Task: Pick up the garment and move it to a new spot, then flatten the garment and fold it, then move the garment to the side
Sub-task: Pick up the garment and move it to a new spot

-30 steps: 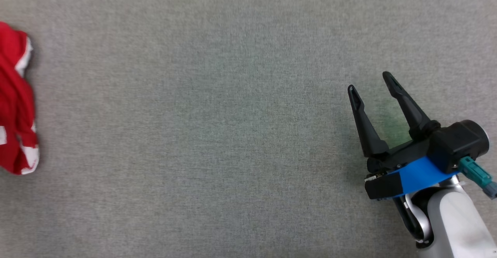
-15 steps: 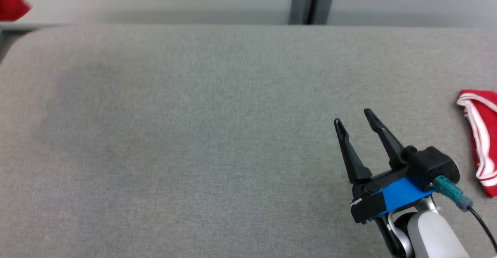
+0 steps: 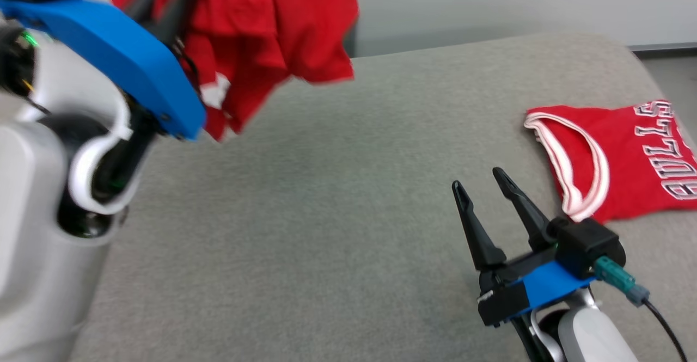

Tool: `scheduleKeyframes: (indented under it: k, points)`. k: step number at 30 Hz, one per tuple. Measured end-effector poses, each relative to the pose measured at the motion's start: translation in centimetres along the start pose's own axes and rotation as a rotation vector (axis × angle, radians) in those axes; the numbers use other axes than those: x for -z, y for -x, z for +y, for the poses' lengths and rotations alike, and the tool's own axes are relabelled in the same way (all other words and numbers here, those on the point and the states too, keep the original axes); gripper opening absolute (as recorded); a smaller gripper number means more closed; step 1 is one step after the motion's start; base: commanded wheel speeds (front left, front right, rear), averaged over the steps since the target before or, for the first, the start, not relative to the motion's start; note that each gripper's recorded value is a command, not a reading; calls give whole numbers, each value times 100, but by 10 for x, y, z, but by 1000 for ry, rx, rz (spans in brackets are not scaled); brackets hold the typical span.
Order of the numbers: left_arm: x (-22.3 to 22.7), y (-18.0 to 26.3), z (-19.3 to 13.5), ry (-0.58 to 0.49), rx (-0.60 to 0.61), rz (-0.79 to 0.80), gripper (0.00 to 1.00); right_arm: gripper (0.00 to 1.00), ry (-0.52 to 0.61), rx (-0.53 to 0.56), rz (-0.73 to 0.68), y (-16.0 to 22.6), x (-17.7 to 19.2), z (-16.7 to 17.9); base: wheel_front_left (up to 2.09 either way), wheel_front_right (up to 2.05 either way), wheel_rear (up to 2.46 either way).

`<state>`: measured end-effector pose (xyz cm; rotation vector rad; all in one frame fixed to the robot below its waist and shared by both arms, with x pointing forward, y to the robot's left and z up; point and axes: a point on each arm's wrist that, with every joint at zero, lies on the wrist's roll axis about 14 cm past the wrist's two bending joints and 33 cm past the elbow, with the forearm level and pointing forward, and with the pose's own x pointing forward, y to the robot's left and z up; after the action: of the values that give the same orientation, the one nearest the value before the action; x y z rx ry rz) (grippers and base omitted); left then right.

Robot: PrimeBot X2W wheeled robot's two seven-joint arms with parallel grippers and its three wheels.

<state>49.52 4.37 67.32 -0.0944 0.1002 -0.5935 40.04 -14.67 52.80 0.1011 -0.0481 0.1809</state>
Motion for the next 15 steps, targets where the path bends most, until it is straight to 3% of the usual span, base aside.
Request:
scheduleKeyframes:
  k: [6, 15]
  points:
    - [89, -37, -47, 157, 126, 153, 0, 100, 9, 78, 10, 8, 3, -25, 0, 0, 0]
    - [232, -45, -68, 290, 77, 406, 0, 100, 12, 140, 43, 14, 16, -45, 0, 0, 0]
